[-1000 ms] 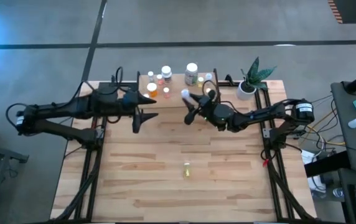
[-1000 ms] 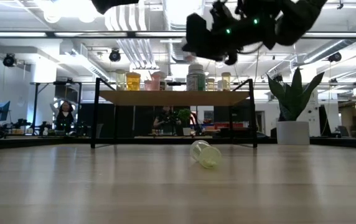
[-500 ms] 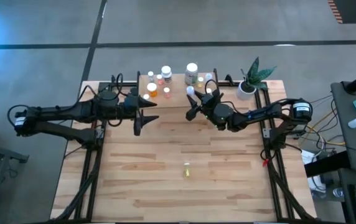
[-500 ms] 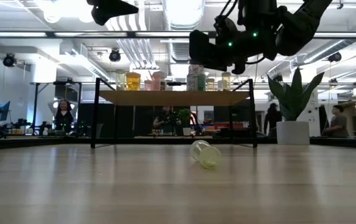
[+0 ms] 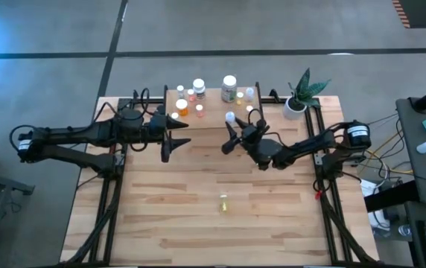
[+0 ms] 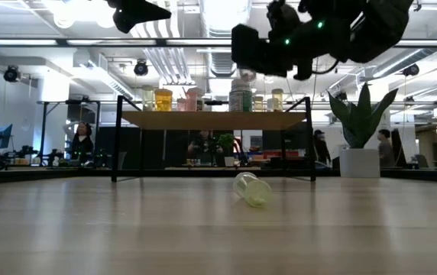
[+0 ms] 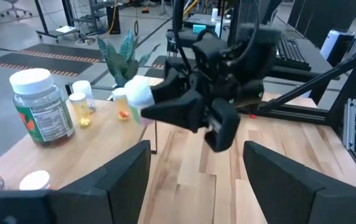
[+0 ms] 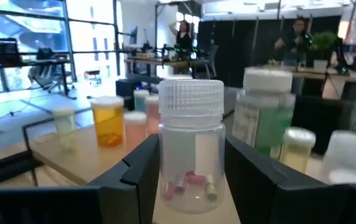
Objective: Pick and place medicine bottles onto shelf by color
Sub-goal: Put the blue medicine bottle on the shelf
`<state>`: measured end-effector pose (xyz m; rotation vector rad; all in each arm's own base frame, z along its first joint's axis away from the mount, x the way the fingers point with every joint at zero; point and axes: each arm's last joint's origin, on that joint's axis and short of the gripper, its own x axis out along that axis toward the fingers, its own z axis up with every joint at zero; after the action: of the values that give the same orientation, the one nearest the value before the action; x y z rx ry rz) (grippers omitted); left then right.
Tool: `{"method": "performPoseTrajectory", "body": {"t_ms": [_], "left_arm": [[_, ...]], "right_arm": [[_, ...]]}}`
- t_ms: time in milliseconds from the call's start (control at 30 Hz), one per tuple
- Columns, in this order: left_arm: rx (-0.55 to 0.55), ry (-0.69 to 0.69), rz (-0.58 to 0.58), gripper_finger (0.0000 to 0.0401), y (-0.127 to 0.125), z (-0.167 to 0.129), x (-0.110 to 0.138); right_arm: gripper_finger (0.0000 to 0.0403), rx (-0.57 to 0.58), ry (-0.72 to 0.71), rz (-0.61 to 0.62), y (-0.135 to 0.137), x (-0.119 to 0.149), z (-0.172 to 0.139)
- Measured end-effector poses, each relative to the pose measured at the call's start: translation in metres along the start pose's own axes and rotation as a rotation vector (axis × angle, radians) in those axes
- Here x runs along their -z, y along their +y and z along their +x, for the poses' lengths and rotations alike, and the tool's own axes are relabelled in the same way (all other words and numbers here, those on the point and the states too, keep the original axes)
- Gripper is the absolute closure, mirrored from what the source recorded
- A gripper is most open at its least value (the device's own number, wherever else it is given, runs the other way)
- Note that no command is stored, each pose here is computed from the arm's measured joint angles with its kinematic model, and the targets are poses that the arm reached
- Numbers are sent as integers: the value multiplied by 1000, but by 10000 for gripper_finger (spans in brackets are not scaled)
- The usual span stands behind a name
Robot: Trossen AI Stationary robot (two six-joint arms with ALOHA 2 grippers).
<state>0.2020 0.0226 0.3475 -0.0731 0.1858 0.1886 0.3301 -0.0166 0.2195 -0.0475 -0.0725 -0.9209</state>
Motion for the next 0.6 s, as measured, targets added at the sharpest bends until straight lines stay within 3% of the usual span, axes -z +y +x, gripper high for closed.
{"method": "performPoseTrajectory", "body": {"t_ms": [133,300,600], "left_arm": [[-1,4,0,161,0,2,1],[-1,-2,-7,161,0,4,3],[-2,9,-26,161,0,4,5]], "right_arm": [[255,11,18,53,6,20,3],[255,78,-13,31,15,46,13],[255,145,-91,-74,38,55,46]]}}
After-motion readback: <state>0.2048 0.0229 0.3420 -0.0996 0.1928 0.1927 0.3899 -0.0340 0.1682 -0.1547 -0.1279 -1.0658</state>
